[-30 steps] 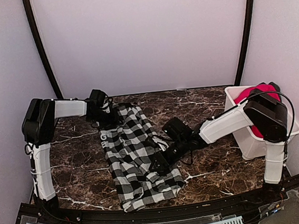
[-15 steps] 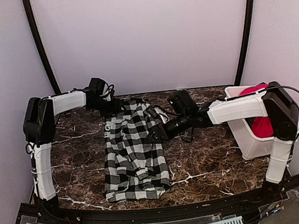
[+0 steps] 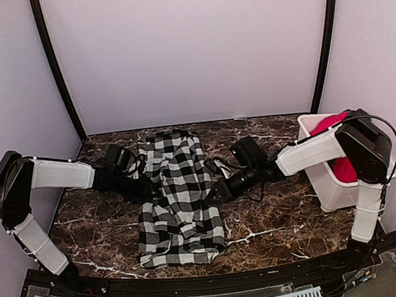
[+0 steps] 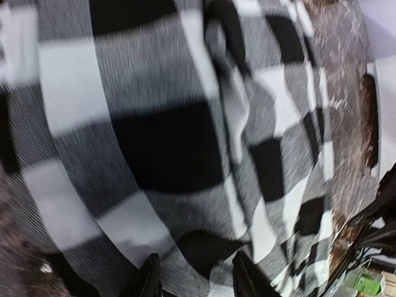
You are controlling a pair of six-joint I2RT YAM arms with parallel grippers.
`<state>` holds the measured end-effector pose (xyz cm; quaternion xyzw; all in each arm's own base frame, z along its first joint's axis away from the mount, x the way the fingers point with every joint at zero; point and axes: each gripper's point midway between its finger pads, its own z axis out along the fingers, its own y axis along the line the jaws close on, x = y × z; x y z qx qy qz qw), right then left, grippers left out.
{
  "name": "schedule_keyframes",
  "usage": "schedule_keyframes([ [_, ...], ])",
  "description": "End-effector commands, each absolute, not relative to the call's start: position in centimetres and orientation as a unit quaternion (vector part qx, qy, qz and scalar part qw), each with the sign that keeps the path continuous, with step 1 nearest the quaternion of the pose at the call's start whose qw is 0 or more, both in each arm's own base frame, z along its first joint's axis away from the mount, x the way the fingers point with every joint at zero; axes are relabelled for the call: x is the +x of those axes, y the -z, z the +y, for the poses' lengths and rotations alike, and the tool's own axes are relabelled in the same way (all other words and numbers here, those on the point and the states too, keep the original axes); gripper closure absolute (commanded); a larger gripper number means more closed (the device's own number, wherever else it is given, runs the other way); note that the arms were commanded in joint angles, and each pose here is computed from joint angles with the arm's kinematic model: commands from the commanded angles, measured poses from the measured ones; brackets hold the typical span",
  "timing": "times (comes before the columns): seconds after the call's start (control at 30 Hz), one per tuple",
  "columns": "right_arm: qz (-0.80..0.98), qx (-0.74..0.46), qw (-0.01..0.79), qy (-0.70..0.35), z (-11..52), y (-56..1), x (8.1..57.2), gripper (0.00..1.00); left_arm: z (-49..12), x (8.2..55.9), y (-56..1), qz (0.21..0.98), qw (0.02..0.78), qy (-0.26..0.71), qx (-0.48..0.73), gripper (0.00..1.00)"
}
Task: Fold and stack the mixed laundry pile
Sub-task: Adjust the rectangle-folded shirt at the center of the board.
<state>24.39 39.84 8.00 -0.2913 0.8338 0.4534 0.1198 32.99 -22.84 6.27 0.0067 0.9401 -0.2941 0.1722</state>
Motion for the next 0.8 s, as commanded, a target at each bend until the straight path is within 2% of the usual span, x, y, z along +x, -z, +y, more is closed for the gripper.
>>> schedule_keyframes([
  [0.0,0.82,-0.29,0.1,-0.483,41.6,-5.9,23.3,0.8,-24.2,30.4,-5.7,0.931,0.18,0.317,0.002,0.62],
  [0.27,0.846,-0.262,0.079,-0.458,41.5,-0.9,26.1,0.83,-25.5,33.5,-2.1,0.94,0.165,0.297,-0.002,0.67],
  [0.37,0.851,-0.261,0.096,-0.445,41.4,-0.9,28.3,0.83,-25.4,35.5,-0.7,0.943,0.158,0.293,-0.014,0.69],
  [0.5,0.853,-0.269,0.122,-0.431,41.1,-2.5,31.0,0.8,-25.1,37.9,-2.9,0.932,0.181,0.315,-0.023,0.69],
  [0.63,0.839,-0.292,0.133,-0.439,40.9,-5.9,30.2,0.74,-24.4,37.6,-6.8,0.926,0.21,0.314,-0.016,0.59],
  [0.77,0.818,-0.297,0.13,-0.476,39.6,-10.3,26.7,0.63,-22.6,34.9,-9.7,0.923,0.229,0.308,-0.022,0.43],
])
